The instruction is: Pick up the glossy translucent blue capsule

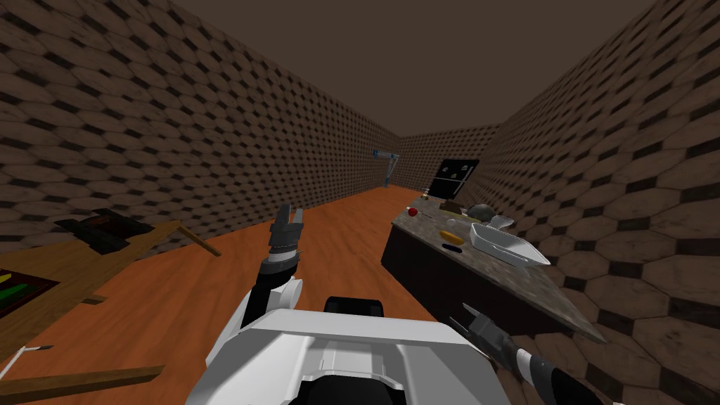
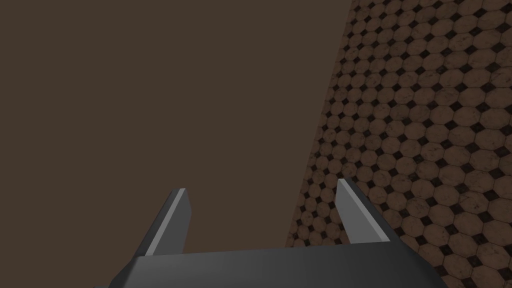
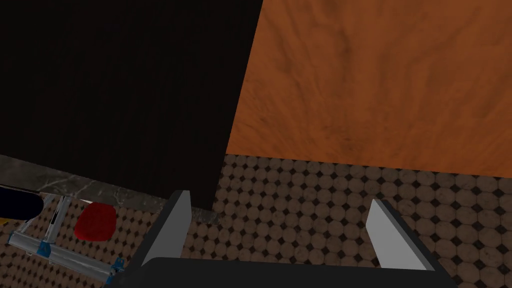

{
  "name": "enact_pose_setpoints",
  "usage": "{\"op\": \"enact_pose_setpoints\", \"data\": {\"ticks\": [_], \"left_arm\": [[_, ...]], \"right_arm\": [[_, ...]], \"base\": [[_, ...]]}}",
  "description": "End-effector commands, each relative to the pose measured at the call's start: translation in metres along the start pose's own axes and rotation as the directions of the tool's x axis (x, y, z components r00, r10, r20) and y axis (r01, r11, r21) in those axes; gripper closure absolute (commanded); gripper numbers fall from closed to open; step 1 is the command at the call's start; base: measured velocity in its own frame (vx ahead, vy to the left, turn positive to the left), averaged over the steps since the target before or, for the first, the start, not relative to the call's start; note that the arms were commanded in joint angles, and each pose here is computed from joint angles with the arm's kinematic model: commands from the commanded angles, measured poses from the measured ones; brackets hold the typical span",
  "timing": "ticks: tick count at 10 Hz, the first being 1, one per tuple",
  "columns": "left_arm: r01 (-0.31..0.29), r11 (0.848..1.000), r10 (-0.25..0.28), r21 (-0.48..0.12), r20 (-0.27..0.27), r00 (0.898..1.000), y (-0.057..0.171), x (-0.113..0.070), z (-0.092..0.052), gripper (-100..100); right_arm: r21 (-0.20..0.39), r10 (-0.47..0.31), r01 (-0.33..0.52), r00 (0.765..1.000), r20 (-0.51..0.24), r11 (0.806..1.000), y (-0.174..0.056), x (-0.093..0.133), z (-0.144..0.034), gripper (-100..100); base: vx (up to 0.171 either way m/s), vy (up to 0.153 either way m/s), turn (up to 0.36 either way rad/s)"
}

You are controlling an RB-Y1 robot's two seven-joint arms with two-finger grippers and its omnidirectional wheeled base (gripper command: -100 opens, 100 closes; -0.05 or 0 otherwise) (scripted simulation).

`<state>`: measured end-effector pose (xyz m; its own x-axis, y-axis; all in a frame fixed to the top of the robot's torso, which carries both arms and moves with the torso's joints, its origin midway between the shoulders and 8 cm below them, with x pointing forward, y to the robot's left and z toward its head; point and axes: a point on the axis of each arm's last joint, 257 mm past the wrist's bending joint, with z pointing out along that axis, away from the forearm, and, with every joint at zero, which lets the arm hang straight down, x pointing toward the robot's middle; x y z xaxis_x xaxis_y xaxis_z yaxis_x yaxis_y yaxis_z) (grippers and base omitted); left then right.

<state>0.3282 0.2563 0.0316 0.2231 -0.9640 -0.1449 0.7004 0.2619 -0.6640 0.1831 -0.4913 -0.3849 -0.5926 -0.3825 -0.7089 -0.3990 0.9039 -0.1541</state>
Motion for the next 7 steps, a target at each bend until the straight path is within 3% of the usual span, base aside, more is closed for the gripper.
{"op": "enact_pose_setpoints", "data": {"ticks": [1,2,3,4,5,6,7], "left_arm": [[0.0,1.0,0.0,0.0,0.0,1.0,0.0,0.0,0.0,0],[0.0,1.0,0.0,0.0,0.0,1.0,0.0,0.0,0.0,0],[0.0,1.0,0.0,0.0,0.0,1.0,0.0,0.0,0.0,0],[0.0,1.0,0.0,0.0,0.0,1.0,0.0,0.0,0.0,0],[0.0,1.0,0.0,0.0,0.0,1.0,0.0,0.0,0.0,0],[0.0,1.0,0.0,0.0,0.0,1.0,0.0,0.0,0.0,0],[0.0,1.0,0.0,0.0,0.0,1.0,0.0,0.0,0.0,0]], "right_arm": [[0.002,-0.046,0.046,0.998,-0.048,0.999,-0.011,0.01,-0.009,-100],[0.01,-0.095,0.097,0.988,-0.124,0.995,-0.026,0.035,-0.022,-100],[0.005,-0.113,0.115,0.985,-0.131,0.993,-0.031,0.033,-0.023,-100],[0.005,-0.163,0.168,0.965,-0.205,0.986,-0.048,0.054,-0.038,-100],[0.001,-0.176,0.181,0.962,-0.21,0.984,-0.052,0.053,-0.039,-100],[-0.007,-0.225,0.232,0.934,-0.276,0.973,-0.068,0.07,-0.054,-100],[-0.009,-0.235,0.242,0.93,-0.283,0.97,-0.073,0.069,-0.056,-100]], "base": [[0.056,0.053,0.039],[0.068,0.077,0.065],[0.06,0.062,0.049],[0.082,0.05,0.098],[0.072,0.033,0.05],[0.088,0.03,0.078],[0.077,0.031,0.055]]}}
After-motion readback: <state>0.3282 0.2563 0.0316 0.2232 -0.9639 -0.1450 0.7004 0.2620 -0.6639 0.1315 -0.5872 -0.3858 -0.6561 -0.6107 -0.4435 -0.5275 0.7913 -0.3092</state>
